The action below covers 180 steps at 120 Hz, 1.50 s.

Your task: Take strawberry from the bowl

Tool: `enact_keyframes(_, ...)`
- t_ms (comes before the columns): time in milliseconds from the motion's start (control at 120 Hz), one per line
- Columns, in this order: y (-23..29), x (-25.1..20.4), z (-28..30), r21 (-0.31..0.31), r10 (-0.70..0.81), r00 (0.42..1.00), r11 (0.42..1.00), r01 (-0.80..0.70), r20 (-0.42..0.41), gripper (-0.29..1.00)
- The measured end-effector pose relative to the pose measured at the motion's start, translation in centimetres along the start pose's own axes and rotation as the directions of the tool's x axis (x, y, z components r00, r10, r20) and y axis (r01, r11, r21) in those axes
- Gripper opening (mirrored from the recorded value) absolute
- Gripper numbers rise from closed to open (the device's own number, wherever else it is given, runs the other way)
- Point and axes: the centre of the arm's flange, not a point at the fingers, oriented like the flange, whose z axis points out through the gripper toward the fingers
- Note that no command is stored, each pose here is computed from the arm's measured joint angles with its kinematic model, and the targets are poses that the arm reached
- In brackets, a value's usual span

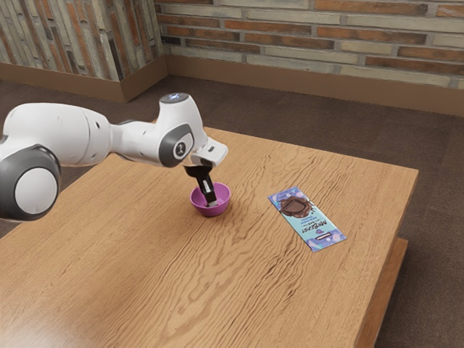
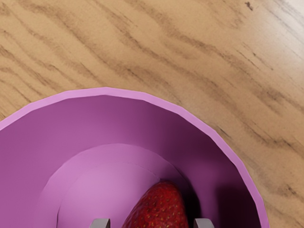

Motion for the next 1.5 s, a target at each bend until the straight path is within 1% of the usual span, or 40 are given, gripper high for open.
enact_keyframes(567, -0.1, -0.1, 1.5, -0.001, 0.006, 1.0, 1.0, -0.006, -0.005, 0.18)
enact_keyframes(1133, 0.2, 0.3, 1.9, 0.008, 0.019, 1.0, 1.0, -0.019, -0.011, 0.12)
enact_keyframes(1242, 0.7, 0.7, -0.8, 0.036, 0.03, 0.999, 0.999, -0.029, -0.022, 0.11)
enact_keyframes(1383, 2.2, 0.2, -8.4, 0.101, 0.04, 0.998, 0.994, -0.035, -0.049, 0.1)
enact_keyframes(1433, 4.8, 1.9, -10.1, 0.109, 0.08, 0.995, 0.991, -0.074, -0.057, 0.1)
enact_keyframes(1500, 10.5, 5.9, -9.6, 0.087, 0.166, 0.984, 0.983, -0.161, -0.058, 0.09)
